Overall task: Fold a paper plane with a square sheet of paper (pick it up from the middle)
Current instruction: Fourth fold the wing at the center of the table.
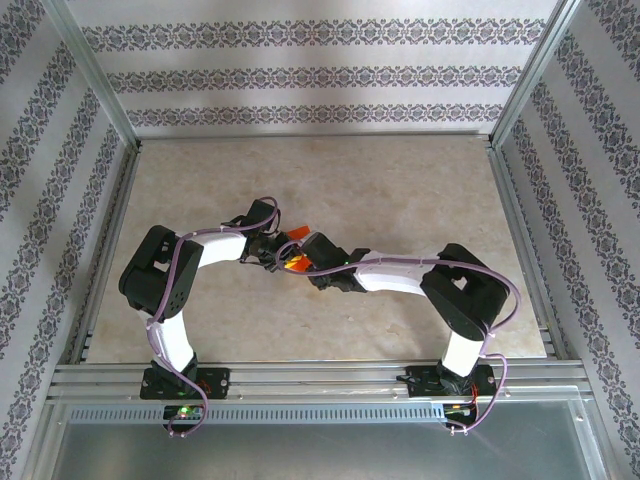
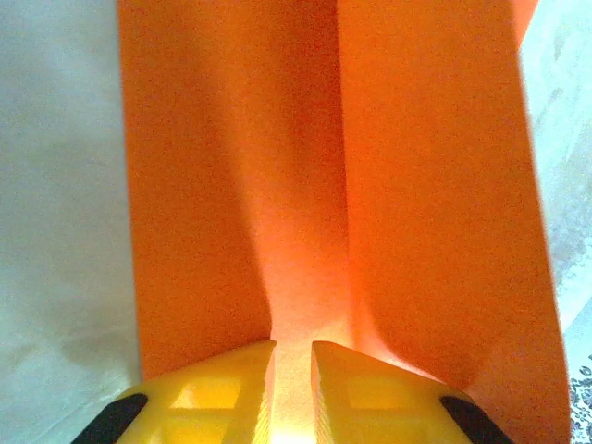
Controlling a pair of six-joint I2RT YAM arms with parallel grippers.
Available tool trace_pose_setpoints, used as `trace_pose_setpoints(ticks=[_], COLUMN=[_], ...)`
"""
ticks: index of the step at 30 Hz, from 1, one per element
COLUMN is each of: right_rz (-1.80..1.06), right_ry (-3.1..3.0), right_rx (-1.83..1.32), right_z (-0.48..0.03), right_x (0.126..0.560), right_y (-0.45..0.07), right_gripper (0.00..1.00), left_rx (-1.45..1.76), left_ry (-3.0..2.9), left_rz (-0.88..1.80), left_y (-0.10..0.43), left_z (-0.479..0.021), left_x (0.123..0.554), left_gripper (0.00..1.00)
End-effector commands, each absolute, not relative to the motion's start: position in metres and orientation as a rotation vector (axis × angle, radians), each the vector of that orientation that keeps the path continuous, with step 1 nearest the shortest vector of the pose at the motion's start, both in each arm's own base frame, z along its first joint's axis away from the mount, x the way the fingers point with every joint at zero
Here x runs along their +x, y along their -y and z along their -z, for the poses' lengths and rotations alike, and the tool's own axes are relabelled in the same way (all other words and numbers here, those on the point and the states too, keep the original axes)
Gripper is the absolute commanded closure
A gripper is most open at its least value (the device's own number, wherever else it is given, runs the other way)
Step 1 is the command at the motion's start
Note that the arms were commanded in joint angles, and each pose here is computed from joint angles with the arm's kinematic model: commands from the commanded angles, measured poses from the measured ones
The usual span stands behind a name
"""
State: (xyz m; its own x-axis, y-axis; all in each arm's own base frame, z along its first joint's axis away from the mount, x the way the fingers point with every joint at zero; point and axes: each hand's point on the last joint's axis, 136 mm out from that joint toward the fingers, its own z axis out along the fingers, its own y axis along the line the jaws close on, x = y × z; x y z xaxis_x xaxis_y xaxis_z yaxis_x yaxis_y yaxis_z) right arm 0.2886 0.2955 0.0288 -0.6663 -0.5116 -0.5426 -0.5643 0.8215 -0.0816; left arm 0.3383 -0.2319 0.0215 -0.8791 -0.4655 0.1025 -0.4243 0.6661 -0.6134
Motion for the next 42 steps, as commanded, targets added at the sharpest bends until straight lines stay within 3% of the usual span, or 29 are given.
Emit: trace_pose_setpoints(ticks=[1, 7, 16, 27, 36, 42], right_rz=[-0.051, -0.008, -0.025, -0.151, -0.188, -0.200], right_ry=[-2.429, -2.423, -2.433, -2.474, -2.482, -2.492], right_rx=[-0.825, -0.816, -0.815, -0.808, -0.779, -0.782], right_z=[-0.025, -0.023, -0.022, -0.020, -0.026, -0.023], right_x=[0.290, 0.292, 0.290, 0.284, 0.284, 0.282], right_y=[-0.296, -0.292, -0.292, -0.299, -0.295, -0.295], right_gripper=[0.67, 0.72, 0.90, 0.91, 0.85, 0.91], left_rx=[-0.818, -0.814, -0.804, -0.785, -0.785, -0.785], left_ry=[-2.878, -2.881, -2.877, -2.868, -2.876, -2.877], left_rz=[0.917, 0.916, 0.906, 0.891, 0.884, 0.885], left_y=[0.226, 0.226, 0.225, 0.222, 0.222, 0.222], left_z=[-0.007, -0.007, -0.009, -0.013, -0.011, -0.011], left_x=[0.325, 0.325, 0.326, 0.326, 0.326, 0.325], left_gripper=[0.82, 0.82, 0.83, 0.82, 0.82, 0.83])
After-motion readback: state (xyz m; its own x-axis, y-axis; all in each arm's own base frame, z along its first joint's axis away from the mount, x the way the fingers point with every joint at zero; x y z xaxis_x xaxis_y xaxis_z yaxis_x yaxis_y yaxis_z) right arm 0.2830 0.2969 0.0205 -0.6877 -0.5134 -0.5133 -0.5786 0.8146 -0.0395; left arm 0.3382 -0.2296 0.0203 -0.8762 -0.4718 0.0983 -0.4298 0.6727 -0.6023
